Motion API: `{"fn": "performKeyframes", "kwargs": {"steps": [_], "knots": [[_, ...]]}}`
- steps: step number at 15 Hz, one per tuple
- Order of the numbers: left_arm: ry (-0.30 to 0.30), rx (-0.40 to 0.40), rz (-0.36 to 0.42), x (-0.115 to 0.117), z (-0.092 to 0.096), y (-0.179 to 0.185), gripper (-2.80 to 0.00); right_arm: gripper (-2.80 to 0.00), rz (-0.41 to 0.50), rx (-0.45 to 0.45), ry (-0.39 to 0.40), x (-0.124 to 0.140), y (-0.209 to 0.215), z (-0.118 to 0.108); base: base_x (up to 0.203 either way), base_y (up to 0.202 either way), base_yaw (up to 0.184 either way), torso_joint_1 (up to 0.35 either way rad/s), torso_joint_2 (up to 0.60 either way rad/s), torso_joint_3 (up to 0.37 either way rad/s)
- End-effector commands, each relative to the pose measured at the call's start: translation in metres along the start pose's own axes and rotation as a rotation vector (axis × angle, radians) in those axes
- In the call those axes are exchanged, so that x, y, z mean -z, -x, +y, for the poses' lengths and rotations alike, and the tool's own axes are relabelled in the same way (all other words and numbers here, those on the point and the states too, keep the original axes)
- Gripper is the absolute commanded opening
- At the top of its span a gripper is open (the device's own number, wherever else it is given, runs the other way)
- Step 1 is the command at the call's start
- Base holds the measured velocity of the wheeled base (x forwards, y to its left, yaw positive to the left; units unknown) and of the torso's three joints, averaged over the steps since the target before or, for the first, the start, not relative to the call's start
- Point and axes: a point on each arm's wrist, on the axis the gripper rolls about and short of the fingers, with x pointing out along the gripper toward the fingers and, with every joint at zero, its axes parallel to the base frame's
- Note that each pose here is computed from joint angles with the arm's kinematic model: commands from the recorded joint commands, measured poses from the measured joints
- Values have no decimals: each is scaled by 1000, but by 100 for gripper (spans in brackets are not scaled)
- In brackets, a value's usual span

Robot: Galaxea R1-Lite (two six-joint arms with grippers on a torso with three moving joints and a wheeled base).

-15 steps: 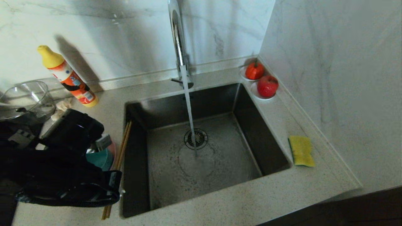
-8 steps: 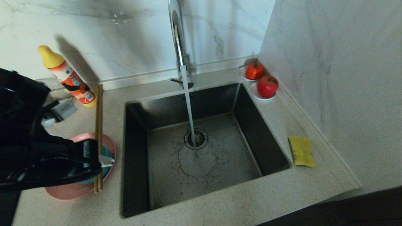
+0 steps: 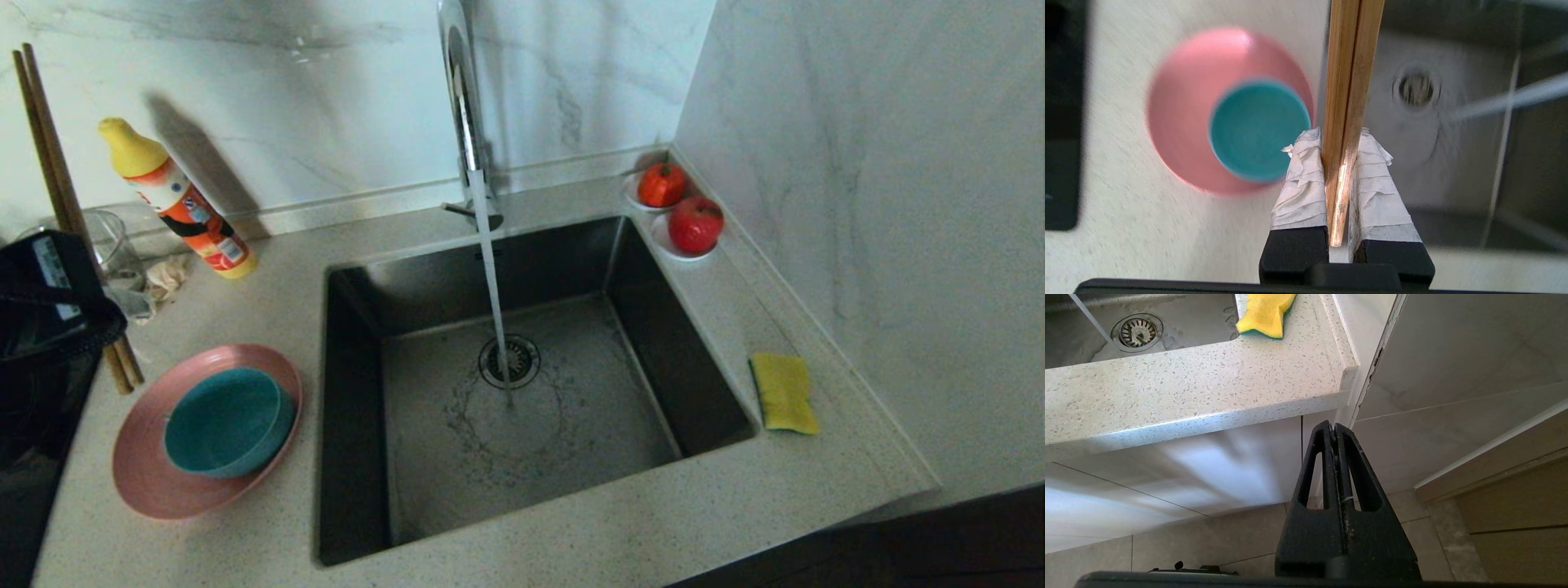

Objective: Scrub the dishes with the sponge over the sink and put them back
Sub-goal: Place the chopsticks on the glass basin

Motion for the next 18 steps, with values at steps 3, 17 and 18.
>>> {"fn": "performKeyframes", "kwargs": {"steps": [3, 17, 18], "knots": [[54, -148, -168, -22, 12, 14, -280, -280, 0, 1, 0, 0, 0, 0, 0, 0, 0, 0, 0, 0], [109, -494, -468, -96, 89, -59, -280, -280, 0, 0, 0, 0, 0, 0, 0, 0, 0, 0, 0, 0], [107, -509, -488, -101, 96, -69, -280, -280, 0, 1, 0, 0, 0, 0, 0, 0, 0, 0, 0, 0]]}}
